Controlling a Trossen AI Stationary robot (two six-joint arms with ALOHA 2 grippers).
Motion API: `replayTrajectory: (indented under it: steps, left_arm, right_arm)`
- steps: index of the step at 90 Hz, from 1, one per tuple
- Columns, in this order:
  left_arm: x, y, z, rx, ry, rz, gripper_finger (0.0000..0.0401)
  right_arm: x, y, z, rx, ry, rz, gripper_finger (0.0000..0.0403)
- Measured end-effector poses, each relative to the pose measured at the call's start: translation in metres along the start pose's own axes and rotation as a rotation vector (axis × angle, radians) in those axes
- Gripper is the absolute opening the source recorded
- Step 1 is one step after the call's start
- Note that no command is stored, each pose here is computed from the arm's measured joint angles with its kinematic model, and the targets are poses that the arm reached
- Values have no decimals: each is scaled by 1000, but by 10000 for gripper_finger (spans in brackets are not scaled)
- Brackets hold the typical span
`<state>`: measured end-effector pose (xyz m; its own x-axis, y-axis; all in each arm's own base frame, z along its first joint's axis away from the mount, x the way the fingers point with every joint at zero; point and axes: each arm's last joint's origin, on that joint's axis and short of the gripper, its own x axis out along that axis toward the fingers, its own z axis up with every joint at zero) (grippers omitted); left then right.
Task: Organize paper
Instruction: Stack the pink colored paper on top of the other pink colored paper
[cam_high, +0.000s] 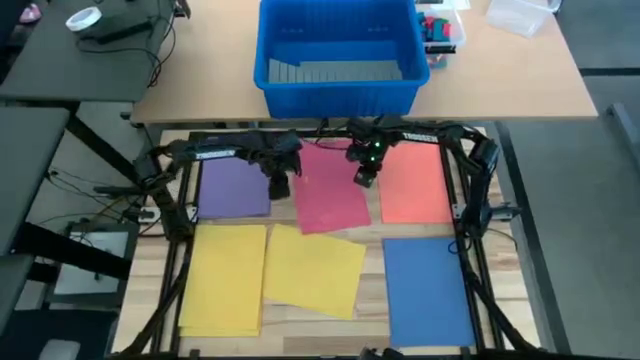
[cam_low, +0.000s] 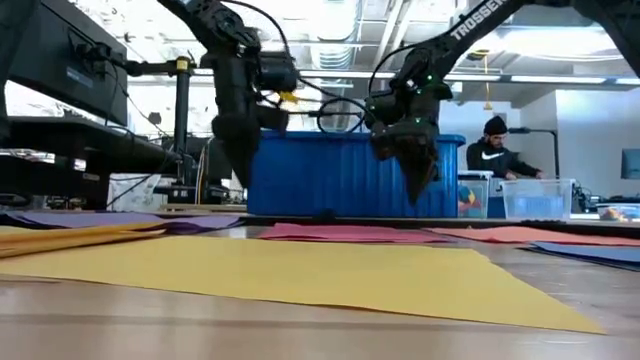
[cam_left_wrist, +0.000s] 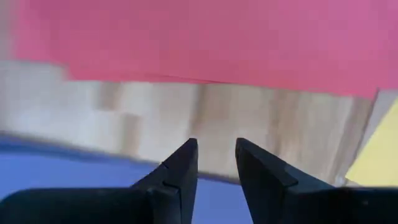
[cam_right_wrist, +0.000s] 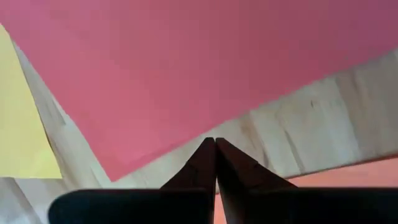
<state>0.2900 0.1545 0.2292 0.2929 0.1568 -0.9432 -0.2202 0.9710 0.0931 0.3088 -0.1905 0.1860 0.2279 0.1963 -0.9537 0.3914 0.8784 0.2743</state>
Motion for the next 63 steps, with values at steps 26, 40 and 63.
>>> replayTrajectory:
  steps: [26,40,63]
  left_arm:
    - [-46,6,-27,-176,-254,19,93]
    - [-51,2,-39,-201,-272,17,93]
    - [-59,-4,-54,-258,-391,6,93]
  right_arm:
    - [7,24,13,-77,-104,4,0]
    - [10,34,20,-118,-157,6,0]
    - [14,59,27,-172,-220,20,0]
